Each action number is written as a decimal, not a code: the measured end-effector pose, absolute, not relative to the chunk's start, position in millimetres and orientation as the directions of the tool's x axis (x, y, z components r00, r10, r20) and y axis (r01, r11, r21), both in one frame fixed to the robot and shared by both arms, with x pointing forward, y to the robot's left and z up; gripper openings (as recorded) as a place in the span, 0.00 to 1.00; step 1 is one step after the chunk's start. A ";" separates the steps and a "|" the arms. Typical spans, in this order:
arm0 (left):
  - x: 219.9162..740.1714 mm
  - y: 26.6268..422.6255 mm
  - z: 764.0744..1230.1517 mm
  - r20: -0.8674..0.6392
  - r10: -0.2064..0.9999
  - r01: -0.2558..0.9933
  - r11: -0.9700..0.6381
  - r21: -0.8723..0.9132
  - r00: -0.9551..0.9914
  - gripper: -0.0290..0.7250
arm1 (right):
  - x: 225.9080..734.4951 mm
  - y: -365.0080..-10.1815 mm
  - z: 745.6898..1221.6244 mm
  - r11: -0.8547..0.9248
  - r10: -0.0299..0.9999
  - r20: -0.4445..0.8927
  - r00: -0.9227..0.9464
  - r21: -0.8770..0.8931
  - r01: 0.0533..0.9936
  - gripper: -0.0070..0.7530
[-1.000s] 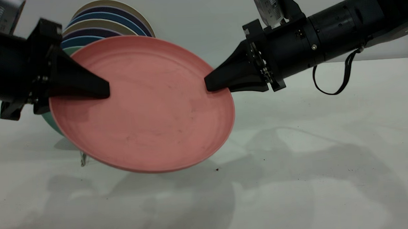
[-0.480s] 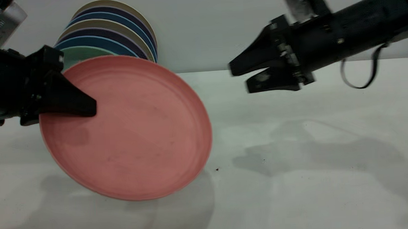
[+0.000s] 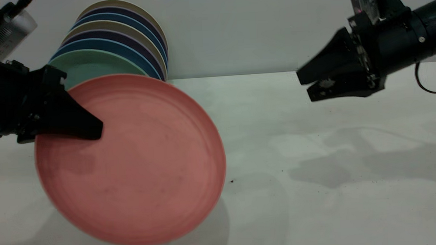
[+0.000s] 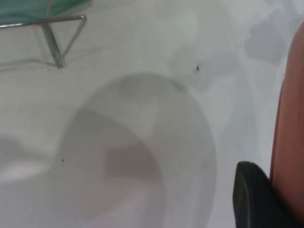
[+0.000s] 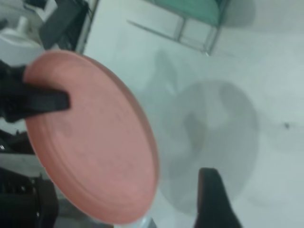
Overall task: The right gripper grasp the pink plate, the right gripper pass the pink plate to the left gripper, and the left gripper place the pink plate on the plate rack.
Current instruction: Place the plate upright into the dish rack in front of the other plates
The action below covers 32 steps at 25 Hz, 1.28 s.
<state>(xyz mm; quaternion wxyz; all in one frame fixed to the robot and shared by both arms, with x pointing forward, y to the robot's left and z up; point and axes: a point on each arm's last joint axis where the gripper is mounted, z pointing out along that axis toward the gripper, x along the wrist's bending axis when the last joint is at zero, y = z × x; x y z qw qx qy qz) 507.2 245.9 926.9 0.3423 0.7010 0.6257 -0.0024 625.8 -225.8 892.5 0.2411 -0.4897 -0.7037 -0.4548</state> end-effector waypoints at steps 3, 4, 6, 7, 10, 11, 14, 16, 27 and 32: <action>514.0 246.6 934.5 -0.406 0.881 0.885 -0.029 0.464 0.242 0.18 | 623.6 -226.6 890.6 0.131 0.480 0.783 -0.397 0.384 0.914 0.59; 517.2 247.8 937.8 -0.383 0.887 0.885 -0.059 0.462 0.259 0.18 | 622.9 -226.9 889.9 0.139 0.485 0.781 -0.394 0.376 0.916 0.58; 524.3 250.4 946.4 -0.319 0.892 0.873 -0.148 0.464 0.321 0.18 | 622.0 -228.6 886.9 0.154 0.512 0.768 -0.384 0.358 0.921 0.57; 526.7 252.7 950.5 -0.272 0.892 0.862 -0.207 0.462 0.360 0.18 | 622.0 -230.2 884.4 0.162 0.538 0.753 -0.378 0.347 0.924 0.57; 536.4 259.4 970.5 -0.128 0.871 0.803 -0.369 0.468 0.475 0.18 | 623.3 -237.3 875.2 0.173 0.641 0.685 -0.346 0.310 0.935 0.57; 540.2 261.7 978.5 -0.076 0.858 0.776 -0.418 0.472 0.508 0.18 | 624.1 -240.2 872.1 0.172 0.677 0.656 -0.332 0.298 0.939 0.57; 548.9 266.7 1003.5 0.054 0.810 0.696 -0.534 0.479 0.584 0.18 | 625.2 -248.0 865.7 0.174 0.758 0.578 -0.302 0.267 0.948 0.57; 554.2 268.8 1019.3 0.134 0.761 0.631 -0.612 0.477 0.635 0.18 | 626.0 -252.9 867.4 0.176 0.800 0.523 -0.293 0.262 0.949 0.57; 568.2 263.5 1053.5 0.508 0.171 -0.003 -0.946 0.323 0.844 0.18 | 626.0 -272.9 923.2 0.184 0.918 0.276 -0.285 0.341 0.922 0.57; 576.0 256.4 1062.2 0.648 0.054 -0.189 -0.935 0.299 0.760 0.18 | 624.6 -273.4 924.1 0.188 0.918 0.275 -0.285 0.331 0.925 0.57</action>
